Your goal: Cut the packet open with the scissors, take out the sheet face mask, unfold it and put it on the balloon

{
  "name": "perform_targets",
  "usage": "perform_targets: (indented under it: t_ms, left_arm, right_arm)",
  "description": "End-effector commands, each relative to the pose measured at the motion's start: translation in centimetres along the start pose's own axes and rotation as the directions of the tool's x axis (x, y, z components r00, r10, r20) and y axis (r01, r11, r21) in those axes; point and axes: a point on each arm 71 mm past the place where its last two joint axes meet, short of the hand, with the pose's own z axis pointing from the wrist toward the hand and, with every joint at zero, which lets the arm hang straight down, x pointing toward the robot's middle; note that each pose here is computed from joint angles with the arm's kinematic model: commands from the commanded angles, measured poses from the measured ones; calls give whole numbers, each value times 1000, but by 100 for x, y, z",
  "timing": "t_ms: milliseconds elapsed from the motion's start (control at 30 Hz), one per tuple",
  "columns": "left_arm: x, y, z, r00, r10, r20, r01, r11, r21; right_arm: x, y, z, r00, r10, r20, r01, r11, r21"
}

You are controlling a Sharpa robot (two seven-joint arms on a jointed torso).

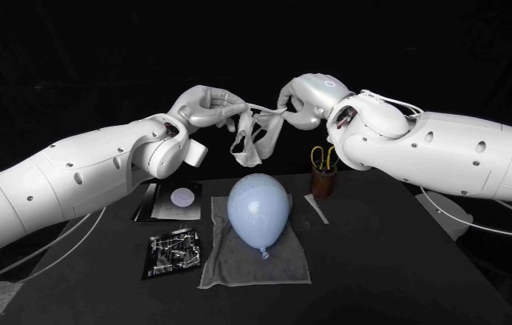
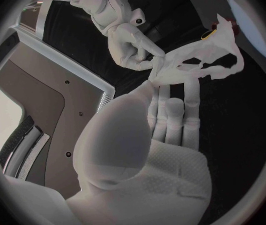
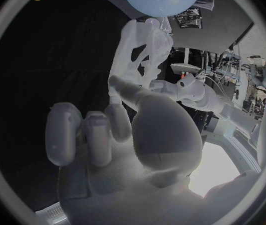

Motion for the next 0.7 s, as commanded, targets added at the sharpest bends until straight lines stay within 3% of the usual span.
perform_targets:
  t_ms: [33,233,500,700]
  left_arm:
    - [-22,-53,17,995,86,-53,-87,996,-30]
    - [-111,-116,70,983,174,-51,-177,982,-62]
    - [-91,-120,98,975,208,-85,-215,972,-94]
    - [-76,-123,108,974,212,-85,-220,971,-100]
  right_arm:
    - [-16,-47,6,999,-33,18,32,998,54]
    - [-43,-33,15,999,-30,38,28,998,55]
    - [-109,-57,30,998,17,53,-20,998,60]
    - [-128,-53,45,999,34,35,-36,998,52]
